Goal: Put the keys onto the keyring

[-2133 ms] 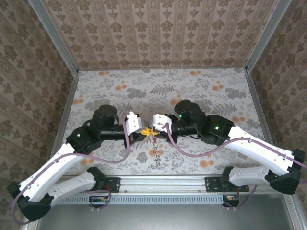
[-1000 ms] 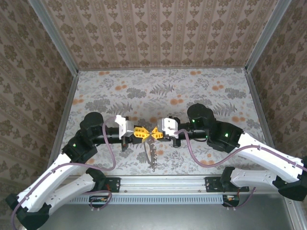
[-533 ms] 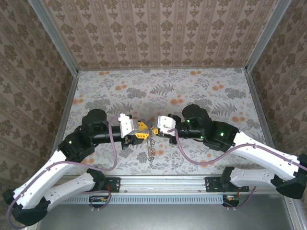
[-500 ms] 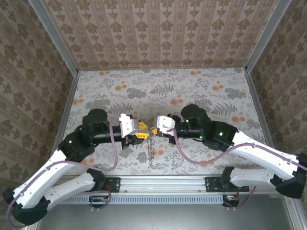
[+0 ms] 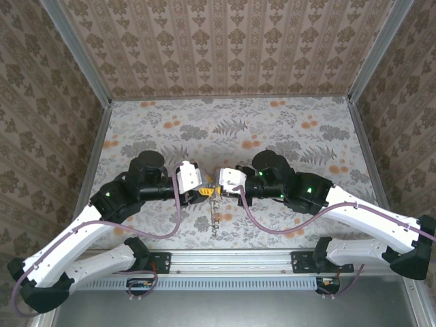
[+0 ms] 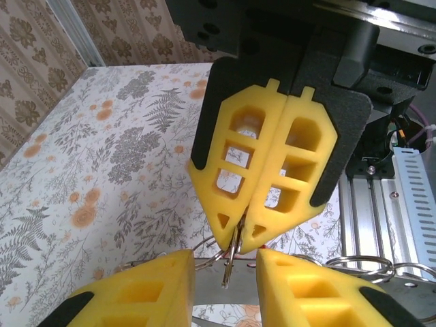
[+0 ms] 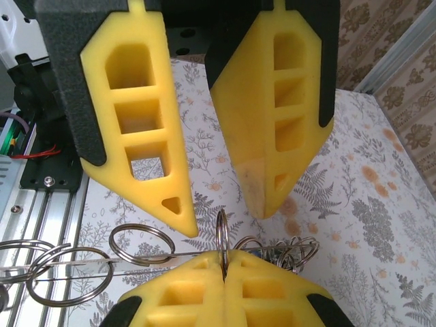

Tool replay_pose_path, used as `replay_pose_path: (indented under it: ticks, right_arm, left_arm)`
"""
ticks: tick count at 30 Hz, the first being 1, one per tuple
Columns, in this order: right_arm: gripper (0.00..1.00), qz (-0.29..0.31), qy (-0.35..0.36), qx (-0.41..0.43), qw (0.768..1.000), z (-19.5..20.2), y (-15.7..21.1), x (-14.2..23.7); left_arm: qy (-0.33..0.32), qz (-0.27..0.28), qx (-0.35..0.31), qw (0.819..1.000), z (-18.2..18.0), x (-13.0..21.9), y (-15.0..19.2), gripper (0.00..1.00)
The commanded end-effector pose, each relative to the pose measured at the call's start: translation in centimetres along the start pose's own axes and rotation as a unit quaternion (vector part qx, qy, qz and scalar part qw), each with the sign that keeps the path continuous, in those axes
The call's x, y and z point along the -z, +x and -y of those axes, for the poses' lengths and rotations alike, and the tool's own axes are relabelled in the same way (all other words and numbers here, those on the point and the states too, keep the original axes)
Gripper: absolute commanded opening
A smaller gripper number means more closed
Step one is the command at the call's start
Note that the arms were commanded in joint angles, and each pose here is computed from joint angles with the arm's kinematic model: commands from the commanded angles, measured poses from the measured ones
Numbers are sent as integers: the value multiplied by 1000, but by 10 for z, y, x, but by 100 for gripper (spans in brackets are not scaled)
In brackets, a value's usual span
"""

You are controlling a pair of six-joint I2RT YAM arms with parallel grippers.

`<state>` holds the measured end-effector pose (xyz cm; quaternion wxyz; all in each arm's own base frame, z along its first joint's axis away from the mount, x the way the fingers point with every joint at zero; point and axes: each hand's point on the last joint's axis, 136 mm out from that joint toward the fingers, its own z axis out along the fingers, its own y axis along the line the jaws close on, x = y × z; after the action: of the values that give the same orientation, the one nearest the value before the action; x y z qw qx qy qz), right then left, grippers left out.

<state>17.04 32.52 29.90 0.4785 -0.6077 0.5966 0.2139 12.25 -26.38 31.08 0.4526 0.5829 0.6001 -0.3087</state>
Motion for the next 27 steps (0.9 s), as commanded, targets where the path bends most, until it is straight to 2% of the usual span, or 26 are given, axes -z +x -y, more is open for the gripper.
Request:
replay_pose_path:
  ticks: [1,9,11,12,16,19,21,27]
  right_arm:
    - [0,30,3,15,999,4,-24,9]
    - [0,40,3,15,999,3,-27,14]
    - [0,37,2,14,999,3,-25,12]
    - [0,36,2,15,999,3,-25,12]
    - [0,40,-2,15,999,1,-25,12]
    - [12,60,-24,15,998,-10,-28,17]
    - [16,75,-40,15,996,-17,-30,20]
    - [13,83,-81,13,993,-32,-29,19]
  left_arm:
    - [6,9,-20,1000,2,2,-11,28]
    - [19,15,-17,1000,3,-8,-11,18]
    - [23,20,-17,999,5,-9,-12,3]
    - [24,22,-17,999,5,-9,-14,0]
    - [27,35,-17,999,8,-6,-18,0]
    - [29,63,-20,997,12,2,-26,0]
    - [33,83,-21,996,14,9,-33,0]
    - [72,151,-9,986,26,18,-51,0]
